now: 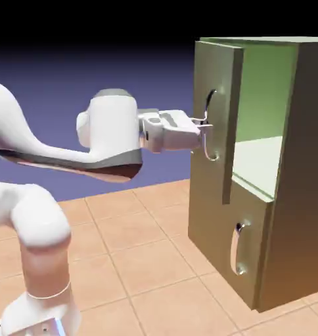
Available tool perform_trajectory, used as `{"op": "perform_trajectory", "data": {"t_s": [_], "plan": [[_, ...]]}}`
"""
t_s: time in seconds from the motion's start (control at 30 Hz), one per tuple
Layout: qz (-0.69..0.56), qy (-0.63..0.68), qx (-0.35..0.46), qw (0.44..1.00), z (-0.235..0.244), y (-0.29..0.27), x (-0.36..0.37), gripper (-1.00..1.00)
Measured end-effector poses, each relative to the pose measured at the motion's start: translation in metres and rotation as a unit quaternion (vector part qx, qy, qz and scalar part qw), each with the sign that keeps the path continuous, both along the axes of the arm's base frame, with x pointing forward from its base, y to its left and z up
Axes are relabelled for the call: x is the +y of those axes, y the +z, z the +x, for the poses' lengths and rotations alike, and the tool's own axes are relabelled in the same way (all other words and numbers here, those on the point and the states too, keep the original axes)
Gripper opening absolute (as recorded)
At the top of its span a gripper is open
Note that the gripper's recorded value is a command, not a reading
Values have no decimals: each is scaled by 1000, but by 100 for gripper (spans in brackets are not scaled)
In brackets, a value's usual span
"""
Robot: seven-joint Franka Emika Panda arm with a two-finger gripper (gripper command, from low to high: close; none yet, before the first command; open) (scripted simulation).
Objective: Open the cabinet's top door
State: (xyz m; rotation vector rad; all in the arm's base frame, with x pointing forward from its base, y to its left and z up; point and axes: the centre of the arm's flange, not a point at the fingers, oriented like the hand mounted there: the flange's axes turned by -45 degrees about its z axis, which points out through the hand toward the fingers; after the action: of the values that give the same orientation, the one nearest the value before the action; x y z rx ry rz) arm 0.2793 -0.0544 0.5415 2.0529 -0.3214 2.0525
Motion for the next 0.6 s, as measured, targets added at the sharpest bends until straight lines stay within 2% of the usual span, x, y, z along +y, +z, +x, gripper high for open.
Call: {"op": "perform_trajectory", "data": {"t_s": [0.6], "plan": [[3, -100, 3, 995, -50, -1, 53, -100]]}}
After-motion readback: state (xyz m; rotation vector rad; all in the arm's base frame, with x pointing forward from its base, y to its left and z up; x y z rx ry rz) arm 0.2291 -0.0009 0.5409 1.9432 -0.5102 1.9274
